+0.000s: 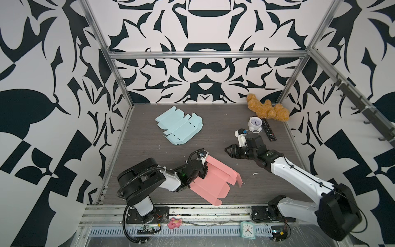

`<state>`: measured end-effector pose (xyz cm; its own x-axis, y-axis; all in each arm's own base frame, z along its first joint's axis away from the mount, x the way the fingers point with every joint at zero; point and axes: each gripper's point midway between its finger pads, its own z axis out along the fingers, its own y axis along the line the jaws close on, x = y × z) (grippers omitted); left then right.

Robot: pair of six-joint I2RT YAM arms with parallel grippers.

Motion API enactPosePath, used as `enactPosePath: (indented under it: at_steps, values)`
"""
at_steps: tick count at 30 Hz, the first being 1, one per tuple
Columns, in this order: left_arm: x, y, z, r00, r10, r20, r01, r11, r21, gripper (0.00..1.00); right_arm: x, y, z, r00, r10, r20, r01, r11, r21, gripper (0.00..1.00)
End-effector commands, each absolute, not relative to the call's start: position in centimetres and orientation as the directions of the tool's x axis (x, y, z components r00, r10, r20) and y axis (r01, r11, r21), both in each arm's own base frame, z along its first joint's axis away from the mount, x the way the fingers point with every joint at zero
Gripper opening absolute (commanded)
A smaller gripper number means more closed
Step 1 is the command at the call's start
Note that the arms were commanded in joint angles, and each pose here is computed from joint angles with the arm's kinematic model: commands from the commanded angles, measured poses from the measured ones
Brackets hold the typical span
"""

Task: Assemble paper box
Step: First fold the bottom flaps of a flat cardboard box at the center of the table.

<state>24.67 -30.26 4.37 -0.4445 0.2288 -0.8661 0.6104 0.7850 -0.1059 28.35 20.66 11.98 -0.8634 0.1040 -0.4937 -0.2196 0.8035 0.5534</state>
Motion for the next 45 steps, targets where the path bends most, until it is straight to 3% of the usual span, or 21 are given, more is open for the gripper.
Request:
enactPosePath:
  at_steps: [1, 10, 24, 35, 45]
  values:
    - [24.8, -30.4, 4.2, -0.45, 0.227, -0.864, 0.604, 0.79, -0.107, 0.15, 29.3, 22.0, 12.3, -0.852, 0.079, -0.517, -0.279, 0.768, 0.576, 0.44]
    - [24.4, -29.3, 4.6, -0.462, 0.195, -0.865, 0.576, 0.808, -0.125, 0.23, 28.6, 23.2, 8.0, -0.902, 0.057, -0.427, -0.249, 0.74, 0.625, 0.4]
    - [24.5, -29.3, 4.5, -0.454, 0.202, -0.868, 0.57, 0.814, -0.109, 0.14, 25.5, 25.6, 6.5, -0.922, -0.009, -0.388, -0.274, 0.722, 0.635, 0.36]
    - [24.6, -29.5, 4.5, -0.454, 0.203, -0.868, 0.569, 0.815, -0.107, 0.15, 22.8, 27.2, 7.5, -0.946, 0.017, -0.324, -0.241, 0.631, 0.738, 0.36]
    - [24.2, -29.6, 4.8, -0.45, 0.197, -0.871, 0.585, 0.802, -0.121, 0.19, 23.6, 26.5, 6.7, -0.94, 0.013, -0.341, -0.241, 0.681, 0.691, 0.36]
